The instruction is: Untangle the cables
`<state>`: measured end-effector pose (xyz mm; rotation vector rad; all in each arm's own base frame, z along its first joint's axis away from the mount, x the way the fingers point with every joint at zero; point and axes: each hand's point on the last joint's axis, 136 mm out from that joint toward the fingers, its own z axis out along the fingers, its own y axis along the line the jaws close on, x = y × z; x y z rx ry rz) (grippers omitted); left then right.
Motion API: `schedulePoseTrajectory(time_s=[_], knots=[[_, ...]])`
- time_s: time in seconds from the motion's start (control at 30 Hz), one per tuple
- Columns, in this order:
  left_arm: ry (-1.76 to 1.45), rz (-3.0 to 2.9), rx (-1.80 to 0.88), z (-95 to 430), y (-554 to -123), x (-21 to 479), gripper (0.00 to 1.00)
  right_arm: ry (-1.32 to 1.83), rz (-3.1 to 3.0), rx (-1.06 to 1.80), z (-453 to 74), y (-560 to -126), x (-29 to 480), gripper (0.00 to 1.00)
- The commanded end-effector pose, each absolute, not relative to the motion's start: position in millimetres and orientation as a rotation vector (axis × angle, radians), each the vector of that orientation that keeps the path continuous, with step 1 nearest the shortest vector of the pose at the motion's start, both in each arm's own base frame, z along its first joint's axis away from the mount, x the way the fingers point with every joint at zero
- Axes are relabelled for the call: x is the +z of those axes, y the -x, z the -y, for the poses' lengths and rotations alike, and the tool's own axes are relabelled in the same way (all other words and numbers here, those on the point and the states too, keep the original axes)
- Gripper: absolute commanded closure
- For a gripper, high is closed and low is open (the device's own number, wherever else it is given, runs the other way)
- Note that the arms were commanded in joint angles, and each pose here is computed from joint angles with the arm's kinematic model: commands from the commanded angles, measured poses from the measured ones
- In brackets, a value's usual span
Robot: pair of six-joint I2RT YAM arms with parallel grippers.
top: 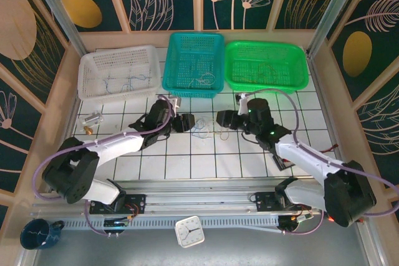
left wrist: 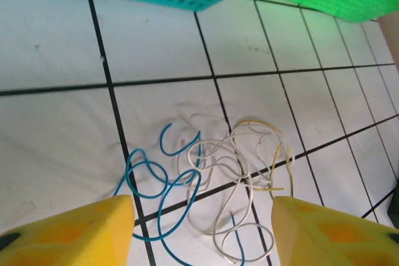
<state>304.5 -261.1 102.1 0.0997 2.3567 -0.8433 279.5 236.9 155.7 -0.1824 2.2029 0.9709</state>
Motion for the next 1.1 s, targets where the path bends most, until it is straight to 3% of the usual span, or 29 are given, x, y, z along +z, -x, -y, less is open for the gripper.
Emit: schedulePoseTrajectory(time_s=[0.0,0.2,0.73,1.0,1.07], knots=[[-0.226,-2.393,-0.835,269.5,-293.9,89.4,0.46,0.163,-2.182,1.009,-246.9,-280.7,149.2,0.45],[-0.308,-2.419,-0.802,284.0,-296.4,77.6,0.57,0.134,-2.212,1.037,-259.3,-285.2,130.1,0.47],[-0.364,-2.456,-0.655,284.5,-305.0,53.1,0.72,0.022,-2.221,1.209,-284.5,-293.6,106.9,0.56],[-0.358,-2.440,-0.642,282.9,-307.6,60.7,0.98,-0.028,-2.242,1.237,-284.9,-292.9,87.8,0.58],[-0.355,-2.427,-0.641,281.4,-308.2,68.3,1.00,-0.034,-2.250,1.232,-284.2,-292.4,82.1,0.59]])
